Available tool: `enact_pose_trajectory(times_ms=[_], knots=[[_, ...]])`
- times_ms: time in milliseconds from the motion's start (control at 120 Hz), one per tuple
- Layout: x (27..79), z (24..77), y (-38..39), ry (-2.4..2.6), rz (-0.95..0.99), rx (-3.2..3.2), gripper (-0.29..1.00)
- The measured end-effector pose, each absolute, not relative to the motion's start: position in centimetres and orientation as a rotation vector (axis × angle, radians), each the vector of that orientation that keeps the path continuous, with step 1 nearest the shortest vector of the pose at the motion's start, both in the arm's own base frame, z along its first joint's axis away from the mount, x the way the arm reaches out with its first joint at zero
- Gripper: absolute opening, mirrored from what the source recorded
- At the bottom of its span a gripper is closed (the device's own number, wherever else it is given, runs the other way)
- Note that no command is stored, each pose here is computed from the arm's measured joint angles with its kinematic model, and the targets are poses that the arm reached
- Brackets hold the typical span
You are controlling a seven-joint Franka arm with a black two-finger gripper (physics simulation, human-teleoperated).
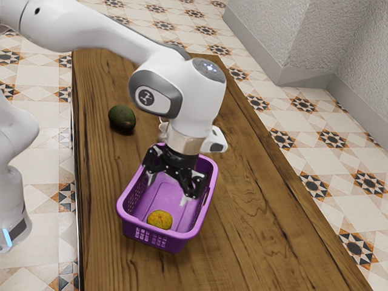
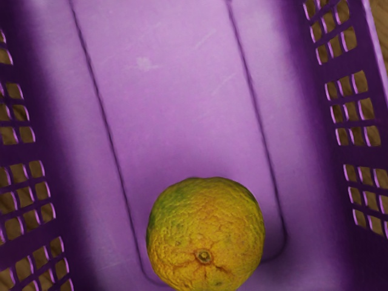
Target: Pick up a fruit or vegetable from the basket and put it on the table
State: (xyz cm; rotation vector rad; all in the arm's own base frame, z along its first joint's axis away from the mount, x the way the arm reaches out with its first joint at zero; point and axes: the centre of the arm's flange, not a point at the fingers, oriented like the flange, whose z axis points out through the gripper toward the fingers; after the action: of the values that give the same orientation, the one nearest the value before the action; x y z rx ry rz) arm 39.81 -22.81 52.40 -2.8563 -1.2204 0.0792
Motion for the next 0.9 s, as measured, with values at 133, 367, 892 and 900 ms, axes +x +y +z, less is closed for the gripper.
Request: enact_pose_trajectory(times_ms=[133, 367, 892, 900], knots=[[40.6, 51.6, -22.3, -1.273, 0.079, -2.813, 0.70], [41.3, 49.4, -21.8, -1.337, 0.097, -2.764, 0.70], [40.5, 48.7, -23.2, -1.356, 0.077, -2.791, 0.70], [40.5, 48.7, -23.2, -1.356, 0.078, -2.791, 0.70]])
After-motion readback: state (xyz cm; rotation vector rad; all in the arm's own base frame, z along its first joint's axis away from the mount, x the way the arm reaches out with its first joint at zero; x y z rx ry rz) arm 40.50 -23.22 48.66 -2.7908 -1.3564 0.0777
